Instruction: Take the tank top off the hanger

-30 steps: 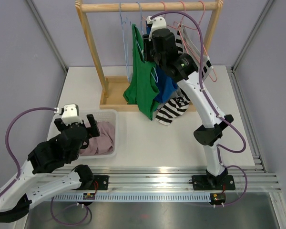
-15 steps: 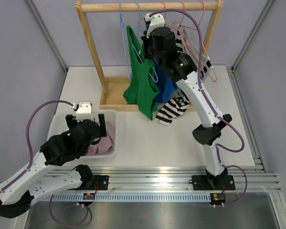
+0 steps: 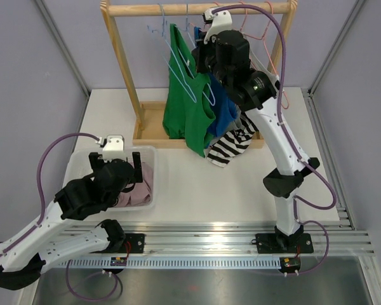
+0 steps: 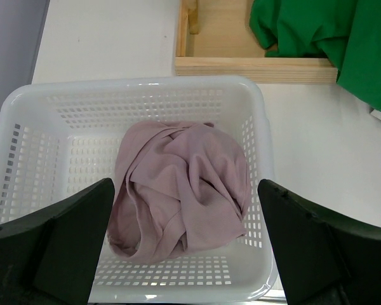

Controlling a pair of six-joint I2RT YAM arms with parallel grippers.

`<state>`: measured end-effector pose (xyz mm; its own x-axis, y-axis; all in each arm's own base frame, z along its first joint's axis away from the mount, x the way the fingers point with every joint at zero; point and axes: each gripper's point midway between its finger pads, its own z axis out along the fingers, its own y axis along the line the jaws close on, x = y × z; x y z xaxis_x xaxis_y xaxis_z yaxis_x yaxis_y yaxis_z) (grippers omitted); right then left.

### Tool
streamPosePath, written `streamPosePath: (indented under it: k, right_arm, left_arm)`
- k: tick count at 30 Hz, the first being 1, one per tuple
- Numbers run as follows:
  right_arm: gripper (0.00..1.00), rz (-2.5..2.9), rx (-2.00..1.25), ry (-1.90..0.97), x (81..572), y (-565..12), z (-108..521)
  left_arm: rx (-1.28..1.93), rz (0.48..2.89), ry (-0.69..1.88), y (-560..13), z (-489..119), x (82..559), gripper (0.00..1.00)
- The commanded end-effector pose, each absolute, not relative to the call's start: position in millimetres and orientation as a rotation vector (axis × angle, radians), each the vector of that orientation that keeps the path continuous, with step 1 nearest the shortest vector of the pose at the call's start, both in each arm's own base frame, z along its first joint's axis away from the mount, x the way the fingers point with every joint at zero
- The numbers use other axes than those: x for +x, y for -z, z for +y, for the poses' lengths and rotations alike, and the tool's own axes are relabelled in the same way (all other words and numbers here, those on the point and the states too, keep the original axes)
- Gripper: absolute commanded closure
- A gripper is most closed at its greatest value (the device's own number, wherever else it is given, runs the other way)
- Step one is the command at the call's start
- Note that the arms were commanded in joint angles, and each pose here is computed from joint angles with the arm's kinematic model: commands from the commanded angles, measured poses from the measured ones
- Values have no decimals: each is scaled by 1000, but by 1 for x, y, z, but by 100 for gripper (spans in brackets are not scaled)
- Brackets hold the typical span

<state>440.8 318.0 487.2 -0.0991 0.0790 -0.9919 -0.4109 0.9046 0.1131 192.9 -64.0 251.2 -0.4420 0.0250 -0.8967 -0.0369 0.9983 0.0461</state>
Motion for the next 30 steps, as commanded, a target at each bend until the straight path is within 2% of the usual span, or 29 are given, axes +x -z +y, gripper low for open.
streamPosePath:
  k: [1, 10, 17, 21, 22, 24, 25, 30]
  right_arm:
    - [100, 1393, -176, -535, 401, -582, 288]
    - [100, 1368, -179, -642, 352, -595, 266]
    - [100, 1418, -209, -684, 313, -560, 245]
    - [100, 1425, -242, -739, 268, -548, 221]
    - [100, 1475, -254, -734, 265, -526, 220]
    - [100, 1454, -261, -763, 240, -525, 204]
    - [100, 1492, -275, -756, 237, -505, 203]
    - [100, 1523, -292, -810, 192, -477, 177]
  left_arm:
    - [-24, 2001, -16, -257, -71, 196, 1]
    - [-25, 1973, 68, -267, -74, 193, 1]
    - [-29, 1893, 190, -298, -77, 189, 1]
    - [12, 1859, 337, -329, -101, 189, 1]
    - [20, 1852, 365, -335, -111, 193, 1]
    - [63, 1830, 448, -351, -129, 193, 1]
    - [80, 1823, 470, -356, -143, 199, 1]
    - [187, 1750, 641, -391, -198, 199, 1]
